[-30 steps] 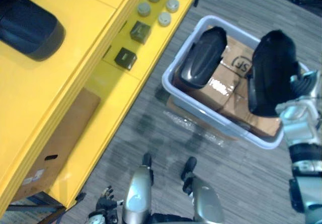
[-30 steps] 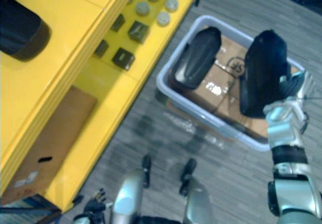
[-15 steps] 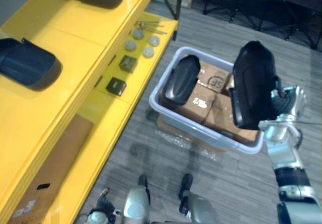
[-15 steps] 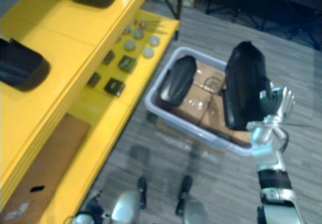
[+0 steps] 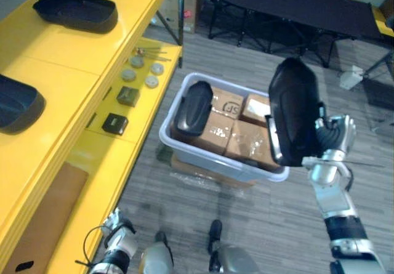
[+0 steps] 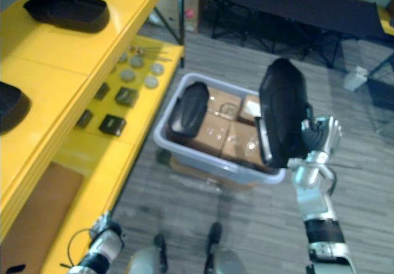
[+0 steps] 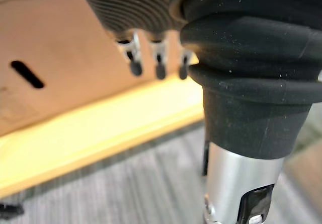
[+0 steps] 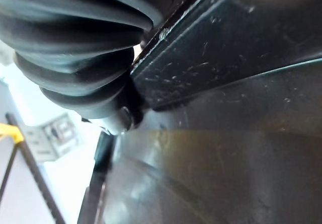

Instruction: Walk over and take plastic housings, then place them on the shelf

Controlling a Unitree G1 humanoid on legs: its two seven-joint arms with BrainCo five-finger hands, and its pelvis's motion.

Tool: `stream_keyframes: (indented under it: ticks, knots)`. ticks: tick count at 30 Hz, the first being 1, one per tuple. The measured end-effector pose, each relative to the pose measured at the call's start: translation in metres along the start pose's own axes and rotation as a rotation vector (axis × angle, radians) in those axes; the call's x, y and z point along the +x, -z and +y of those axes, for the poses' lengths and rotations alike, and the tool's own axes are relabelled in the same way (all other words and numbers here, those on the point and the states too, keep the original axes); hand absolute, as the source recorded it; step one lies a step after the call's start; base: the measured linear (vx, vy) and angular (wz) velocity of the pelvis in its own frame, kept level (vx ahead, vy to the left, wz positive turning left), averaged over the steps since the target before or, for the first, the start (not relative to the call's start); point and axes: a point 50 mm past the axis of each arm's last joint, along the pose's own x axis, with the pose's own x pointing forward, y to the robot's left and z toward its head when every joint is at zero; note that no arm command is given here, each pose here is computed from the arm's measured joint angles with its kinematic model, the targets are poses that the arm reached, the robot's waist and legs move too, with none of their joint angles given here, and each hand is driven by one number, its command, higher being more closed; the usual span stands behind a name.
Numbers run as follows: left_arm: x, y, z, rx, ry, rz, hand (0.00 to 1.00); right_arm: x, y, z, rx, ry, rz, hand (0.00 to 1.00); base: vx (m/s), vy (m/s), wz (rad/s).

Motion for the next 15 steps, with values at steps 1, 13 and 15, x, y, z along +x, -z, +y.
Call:
stream_keyframes:
  ticks: [1,13,15]
  knots:
    - [-0.001,-0.004,-0.002,-0.094,0.022,-0.019,0.0,0.0,-0.001,0.0,0.006,0.004,-0.009,1.0,0.0,0.0,0.0]
    - [-0.081,-0.161,0.035,-0.867,0.358,-0.825,0.0,-0.002,-0.044,-0.008,0.095,0.135,-0.248,1.0,0.0,0.007,0.01]
    - [-0.096,-0.176,0.034,-0.921,0.47,-0.881,0.0,-0.003,-0.053,-0.009,0.119,0.159,-0.311,1.0,-0.01,0.024,0.11]
